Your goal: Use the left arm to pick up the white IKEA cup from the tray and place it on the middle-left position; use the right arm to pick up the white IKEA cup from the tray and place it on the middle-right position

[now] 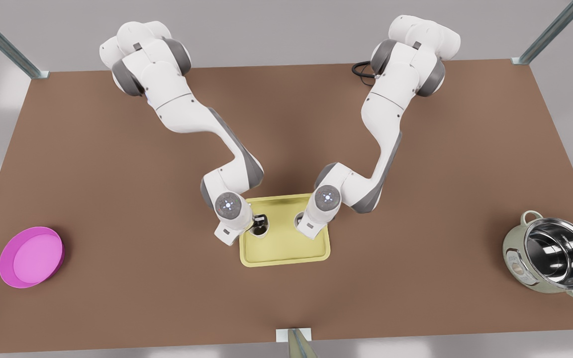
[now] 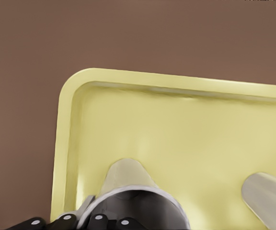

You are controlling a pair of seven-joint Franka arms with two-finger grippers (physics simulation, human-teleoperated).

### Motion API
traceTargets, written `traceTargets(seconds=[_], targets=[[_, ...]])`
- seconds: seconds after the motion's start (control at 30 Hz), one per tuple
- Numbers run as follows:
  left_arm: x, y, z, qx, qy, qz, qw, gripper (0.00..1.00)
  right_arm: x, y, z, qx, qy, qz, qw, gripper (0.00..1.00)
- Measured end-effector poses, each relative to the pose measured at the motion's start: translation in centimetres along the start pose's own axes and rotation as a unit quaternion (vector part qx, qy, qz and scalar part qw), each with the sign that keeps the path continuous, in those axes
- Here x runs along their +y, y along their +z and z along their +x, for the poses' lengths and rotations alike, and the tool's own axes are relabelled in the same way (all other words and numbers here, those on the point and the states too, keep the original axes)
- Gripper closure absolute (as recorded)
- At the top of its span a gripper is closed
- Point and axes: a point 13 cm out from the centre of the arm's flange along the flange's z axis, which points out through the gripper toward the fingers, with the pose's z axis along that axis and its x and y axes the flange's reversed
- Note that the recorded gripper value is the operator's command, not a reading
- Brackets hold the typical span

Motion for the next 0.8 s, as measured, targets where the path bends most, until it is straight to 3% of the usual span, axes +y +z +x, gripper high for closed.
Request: traceTargets(seconds=[0.07, 0.1, 0.17, 0.2, 0.33, 0.4, 0.63, 0.67, 0.7, 0.73, 0.8], targets=[[0.2, -0.6, -0.4, -0.002, -0.007, 0.000, 1.000, 0.86, -0.1, 0.5, 0.0, 0.002, 0.004, 0.000, 1.000, 0.28], [0.7, -1.1, -0.8, -0.005, -0.012, -0.003, 1.000, 0.86, -0.1, 0.6, 0.0, 0.002, 0.005, 0.000, 1.000, 0.41], [3.0, -3.0, -2.9, -0.013, -0.033, -0.007, 0.999, 0.86, -0.4, 0.7, -0.2, 0.003, 0.009, -0.002, 1.000, 0.86], [5.3, -4.7, -4.9, -0.019, -0.054, -0.004, 0.998, 0.86, -0.2, 0.7, -0.1, 0.005, 0.008, -0.007, 1.000, 1.00], [21.5, -10.7, -13.9, -0.030, -0.163, -0.001, 0.986, 0.86, 1.6, 0.4, 0.6, 0.016, 0.004, -0.037, 0.999, 1.00], [27.4, -10.8, -15.8, -0.024, -0.182, -0.004, 0.983, 0.86, 1.8, -0.1, 0.6, 0.015, 0.005, -0.038, 0.999, 1.00], [29.9, -4.9, -16.5, -0.005, -0.108, -0.007, 0.994, 0.86, -7.0, -11.6, -1.5, 0.010, 0.049, -0.057, 0.997, 1.00], [29.7, -4.3, -16.7, -0.008, -0.097, -0.005, 0.995, 0.80, -9.7, -12.7, -1.8, 0.014, 0.059, -0.057, 0.997, 1.00], [29.5, -4.0, -16.9, -0.012, -0.086, -0.002, 0.996, 0.53, -12.4, -13.3, -1.9, 0.021, 0.069, -0.057, 0.996, 1.00], [29.3, -3.8, -17.2, -0.016, -0.077, 0.001, 0.997, 0.03, -15.2, -13.6, -2.1, 0.027, 0.078, -0.056, 0.995, 1.00], [29.0, -3.7, -17.6, -0.025, -0.058, 0.009, 0.998, 0.00, -20.9, -13.8, -2.2, 0.039, 0.094, -0.056, 0.993, 1.00]])
